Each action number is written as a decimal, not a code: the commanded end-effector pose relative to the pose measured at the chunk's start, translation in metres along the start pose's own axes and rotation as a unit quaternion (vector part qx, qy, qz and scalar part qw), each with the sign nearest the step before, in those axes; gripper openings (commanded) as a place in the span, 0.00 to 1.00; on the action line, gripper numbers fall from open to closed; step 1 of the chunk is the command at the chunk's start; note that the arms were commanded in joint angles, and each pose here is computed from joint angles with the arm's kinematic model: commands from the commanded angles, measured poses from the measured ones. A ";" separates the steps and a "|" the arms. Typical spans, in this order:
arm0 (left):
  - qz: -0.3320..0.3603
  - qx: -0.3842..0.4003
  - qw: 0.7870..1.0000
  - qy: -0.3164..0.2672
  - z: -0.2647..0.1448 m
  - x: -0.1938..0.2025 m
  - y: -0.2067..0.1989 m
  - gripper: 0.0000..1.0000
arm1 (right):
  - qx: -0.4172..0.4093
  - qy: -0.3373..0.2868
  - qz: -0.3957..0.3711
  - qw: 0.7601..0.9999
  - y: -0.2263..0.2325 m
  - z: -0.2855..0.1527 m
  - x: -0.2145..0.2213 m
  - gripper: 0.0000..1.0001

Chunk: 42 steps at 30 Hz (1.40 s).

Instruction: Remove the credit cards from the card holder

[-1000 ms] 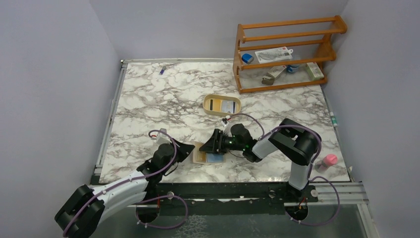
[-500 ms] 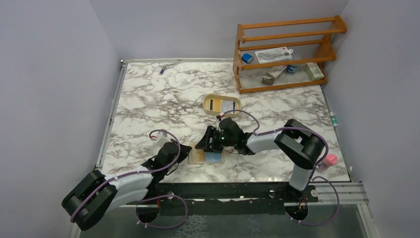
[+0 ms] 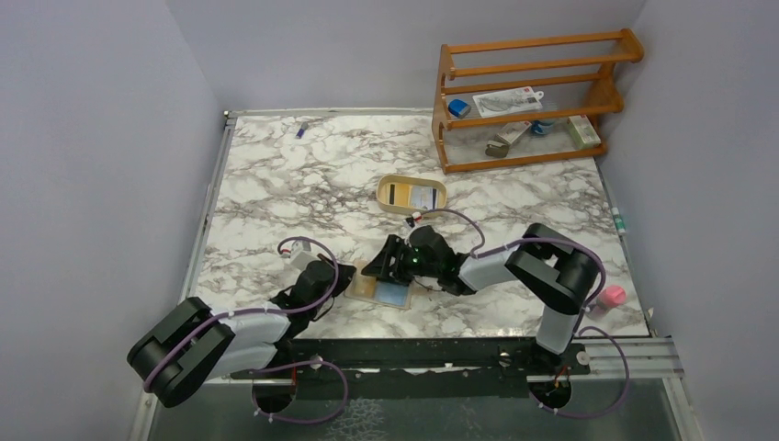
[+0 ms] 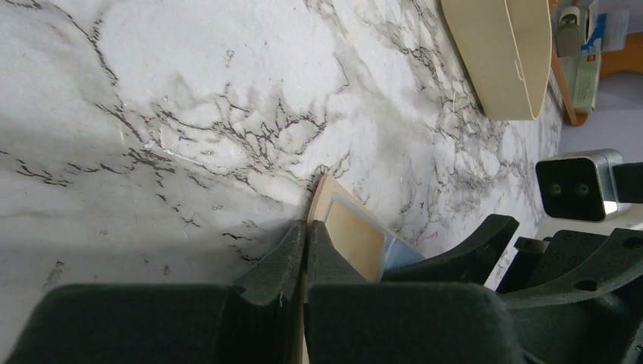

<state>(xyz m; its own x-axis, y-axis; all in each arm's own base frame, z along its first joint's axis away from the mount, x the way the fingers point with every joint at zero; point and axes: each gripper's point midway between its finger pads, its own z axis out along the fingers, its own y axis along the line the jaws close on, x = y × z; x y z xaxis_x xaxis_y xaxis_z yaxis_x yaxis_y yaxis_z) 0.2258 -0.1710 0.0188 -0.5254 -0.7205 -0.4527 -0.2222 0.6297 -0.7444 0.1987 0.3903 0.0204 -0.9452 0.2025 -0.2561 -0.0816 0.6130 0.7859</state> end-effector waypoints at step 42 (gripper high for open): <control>0.041 -0.113 0.992 0.048 -0.021 0.027 0.086 0.00 | -0.010 0.096 0.002 0.995 -0.055 -0.002 0.073 0.60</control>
<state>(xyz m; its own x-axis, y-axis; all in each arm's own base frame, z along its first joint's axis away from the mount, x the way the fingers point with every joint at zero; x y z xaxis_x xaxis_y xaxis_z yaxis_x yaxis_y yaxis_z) 0.2234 -0.1701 0.0187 -0.5254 -0.7301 -0.4369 -0.2347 0.6179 -0.7504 0.1774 0.4190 0.0373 -0.9548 0.1660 -0.2466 -0.1793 0.3404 0.9230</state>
